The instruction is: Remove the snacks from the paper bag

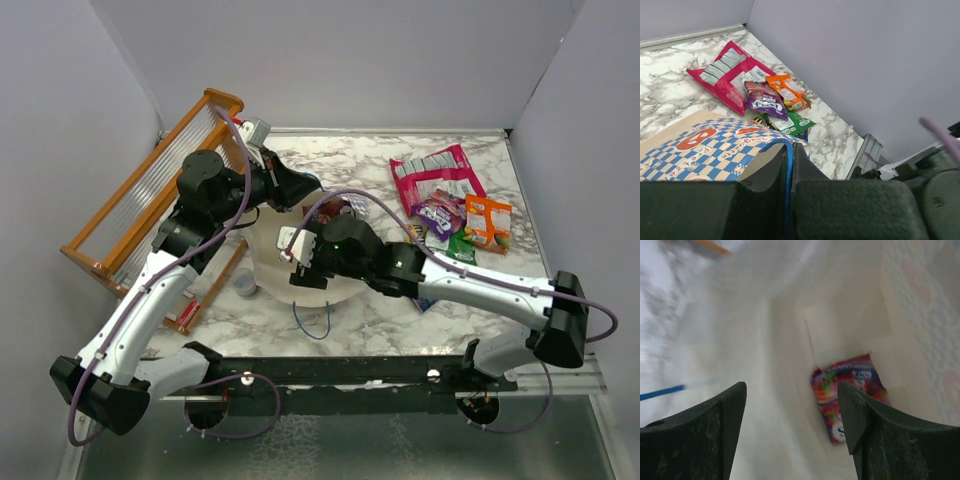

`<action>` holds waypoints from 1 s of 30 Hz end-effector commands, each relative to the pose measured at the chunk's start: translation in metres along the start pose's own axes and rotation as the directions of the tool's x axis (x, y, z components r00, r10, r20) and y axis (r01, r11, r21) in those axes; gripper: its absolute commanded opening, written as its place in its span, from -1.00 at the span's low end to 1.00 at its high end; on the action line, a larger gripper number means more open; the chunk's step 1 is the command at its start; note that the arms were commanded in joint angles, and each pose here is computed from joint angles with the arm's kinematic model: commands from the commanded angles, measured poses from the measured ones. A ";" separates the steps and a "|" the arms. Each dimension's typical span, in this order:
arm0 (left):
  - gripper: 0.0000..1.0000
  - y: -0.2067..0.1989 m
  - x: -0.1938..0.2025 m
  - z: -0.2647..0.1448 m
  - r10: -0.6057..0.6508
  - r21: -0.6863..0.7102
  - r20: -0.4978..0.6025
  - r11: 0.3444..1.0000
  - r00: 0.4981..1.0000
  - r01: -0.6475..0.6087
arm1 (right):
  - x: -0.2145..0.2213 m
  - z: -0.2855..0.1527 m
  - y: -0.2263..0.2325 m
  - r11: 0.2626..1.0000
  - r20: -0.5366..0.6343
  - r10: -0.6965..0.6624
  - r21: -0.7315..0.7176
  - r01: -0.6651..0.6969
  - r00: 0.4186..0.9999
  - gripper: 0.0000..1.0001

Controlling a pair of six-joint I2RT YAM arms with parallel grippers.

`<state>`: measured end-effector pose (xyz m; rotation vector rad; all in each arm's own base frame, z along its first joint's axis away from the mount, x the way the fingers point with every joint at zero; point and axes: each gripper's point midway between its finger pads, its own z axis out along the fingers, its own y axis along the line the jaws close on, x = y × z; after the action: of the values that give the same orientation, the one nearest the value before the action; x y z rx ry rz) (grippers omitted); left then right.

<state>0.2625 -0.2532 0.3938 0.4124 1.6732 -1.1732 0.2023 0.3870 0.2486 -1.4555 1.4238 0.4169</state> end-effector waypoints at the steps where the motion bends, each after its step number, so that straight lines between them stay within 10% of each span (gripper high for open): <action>1: -1.00 -0.022 -0.016 -0.011 0.025 0.057 0.044 0.998 0.999 -0.028 | 0.054 0.015 -0.040 0.962 -0.253 -0.084 0.232 0.145 0.964 0.48; 11: -1.00 -0.033 -0.017 -0.015 0.001 0.106 0.054 0.994 0.999 -0.007 | 0.128 0.079 -0.052 0.890 -0.444 -0.006 0.405 0.207 0.896 0.66; 30: -1.00 -0.035 -0.021 -0.019 0.009 0.094 0.071 0.995 0.997 -0.016 | 0.164 0.104 -0.087 0.845 -0.343 0.133 0.529 0.075 0.930 0.87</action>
<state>0.2475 -0.2510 0.4047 0.3997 1.6485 -1.2291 0.3536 0.3544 0.1090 -1.1518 1.7096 -0.2866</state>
